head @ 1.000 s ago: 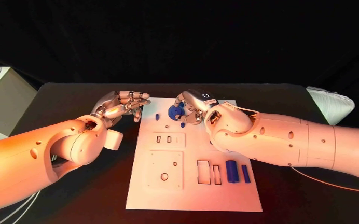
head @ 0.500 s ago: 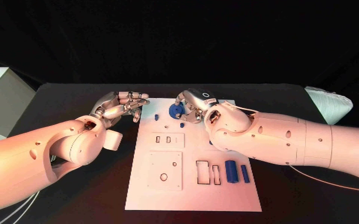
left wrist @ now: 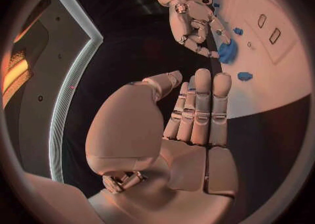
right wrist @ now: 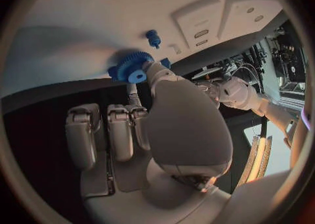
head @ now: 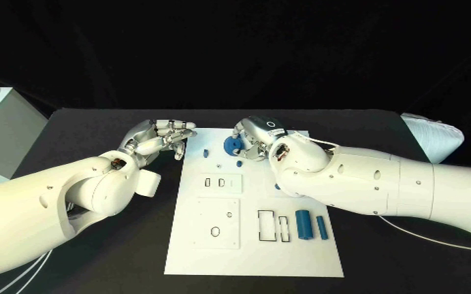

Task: Assemble the parts on the task board

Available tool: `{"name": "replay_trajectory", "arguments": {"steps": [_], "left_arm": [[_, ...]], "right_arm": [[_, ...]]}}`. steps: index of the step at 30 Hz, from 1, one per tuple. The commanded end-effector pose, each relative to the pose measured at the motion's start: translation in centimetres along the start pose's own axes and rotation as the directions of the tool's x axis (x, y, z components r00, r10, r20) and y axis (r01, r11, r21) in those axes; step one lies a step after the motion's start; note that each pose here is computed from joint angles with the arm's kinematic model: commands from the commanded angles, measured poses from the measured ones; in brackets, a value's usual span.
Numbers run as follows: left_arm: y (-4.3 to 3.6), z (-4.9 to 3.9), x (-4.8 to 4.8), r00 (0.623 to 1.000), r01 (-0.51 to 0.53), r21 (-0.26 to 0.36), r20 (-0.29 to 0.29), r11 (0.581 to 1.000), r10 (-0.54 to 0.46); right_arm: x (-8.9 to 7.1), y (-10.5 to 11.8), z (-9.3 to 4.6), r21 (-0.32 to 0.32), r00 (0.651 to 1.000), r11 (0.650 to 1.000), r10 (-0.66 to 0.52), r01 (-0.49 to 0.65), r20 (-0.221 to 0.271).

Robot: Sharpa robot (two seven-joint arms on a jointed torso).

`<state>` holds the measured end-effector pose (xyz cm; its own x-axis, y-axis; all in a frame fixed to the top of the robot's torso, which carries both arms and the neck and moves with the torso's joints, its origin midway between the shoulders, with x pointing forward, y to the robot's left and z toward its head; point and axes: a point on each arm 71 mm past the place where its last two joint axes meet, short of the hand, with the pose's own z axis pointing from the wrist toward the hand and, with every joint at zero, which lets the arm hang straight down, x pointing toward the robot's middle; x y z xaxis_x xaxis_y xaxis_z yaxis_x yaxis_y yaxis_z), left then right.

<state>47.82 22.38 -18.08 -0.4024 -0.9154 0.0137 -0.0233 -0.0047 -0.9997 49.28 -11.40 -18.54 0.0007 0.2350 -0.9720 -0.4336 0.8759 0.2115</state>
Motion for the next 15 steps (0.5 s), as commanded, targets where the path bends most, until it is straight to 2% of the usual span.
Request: {"name": "replay_trajectory", "arguments": {"steps": [1,15], "left_arm": [[-0.11,0.02,0.23,1.0,0.005,0.005,-0.022,1.0,-0.004],[-0.1,0.0,0.17,1.0,0.004,0.004,-0.02,1.0,-0.004]], "right_arm": [[0.36,0.01,-0.01,0.002,0.999,1.0,-0.027,0.027,-0.034],[0.65,-0.11,0.2,-0.001,0.998,1.0,-0.007,0.007,-0.064]]}}
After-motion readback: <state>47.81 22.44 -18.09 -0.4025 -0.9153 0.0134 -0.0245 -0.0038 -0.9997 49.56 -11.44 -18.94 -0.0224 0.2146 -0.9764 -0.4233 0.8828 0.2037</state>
